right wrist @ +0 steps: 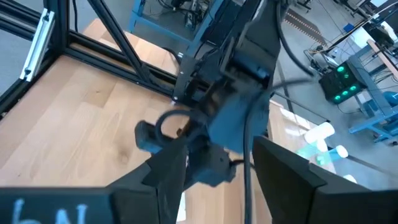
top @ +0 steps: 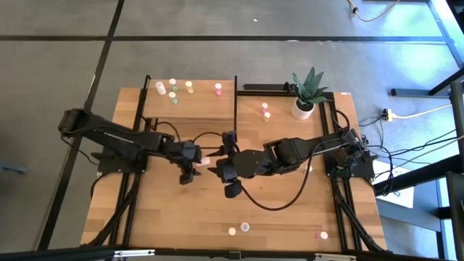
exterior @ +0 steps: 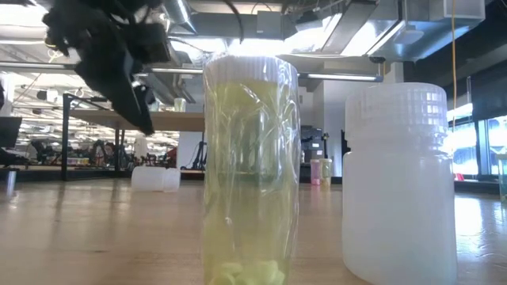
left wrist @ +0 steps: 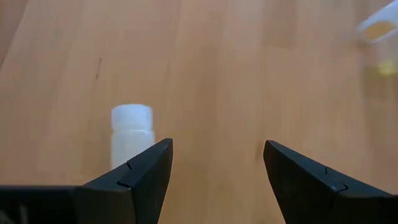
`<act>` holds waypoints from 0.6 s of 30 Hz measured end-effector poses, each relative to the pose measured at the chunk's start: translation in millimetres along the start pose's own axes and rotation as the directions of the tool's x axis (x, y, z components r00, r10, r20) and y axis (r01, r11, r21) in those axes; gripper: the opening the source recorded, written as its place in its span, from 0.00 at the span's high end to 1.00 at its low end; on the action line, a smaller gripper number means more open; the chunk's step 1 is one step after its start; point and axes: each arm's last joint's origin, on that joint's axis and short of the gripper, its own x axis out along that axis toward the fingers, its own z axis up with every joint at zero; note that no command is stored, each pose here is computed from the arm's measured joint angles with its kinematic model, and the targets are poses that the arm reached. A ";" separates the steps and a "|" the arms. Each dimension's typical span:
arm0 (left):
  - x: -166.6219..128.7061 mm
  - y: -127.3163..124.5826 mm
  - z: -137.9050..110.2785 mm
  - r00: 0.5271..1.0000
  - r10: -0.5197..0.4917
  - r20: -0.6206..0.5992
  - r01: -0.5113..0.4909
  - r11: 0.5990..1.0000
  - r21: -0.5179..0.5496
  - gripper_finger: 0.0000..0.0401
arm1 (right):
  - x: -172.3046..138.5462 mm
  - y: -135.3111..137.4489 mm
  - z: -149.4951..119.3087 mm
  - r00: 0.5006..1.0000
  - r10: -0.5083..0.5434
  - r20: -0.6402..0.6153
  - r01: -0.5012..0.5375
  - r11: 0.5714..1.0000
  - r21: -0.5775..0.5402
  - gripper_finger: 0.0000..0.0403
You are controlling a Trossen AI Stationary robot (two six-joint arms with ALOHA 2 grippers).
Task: Pick and place medicine bottles onto shelf by color
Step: Put the top white pill bottle aligned with the other white pill bottle on the shelf
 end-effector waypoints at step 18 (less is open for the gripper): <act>43.0 33.0 5.5 0.992 0.122 -0.044 -0.125 0.989 -0.082 0.39 | 0.8 0.5 -0.4 1.000 0.001 -0.002 -0.001 1.000 -0.001 0.54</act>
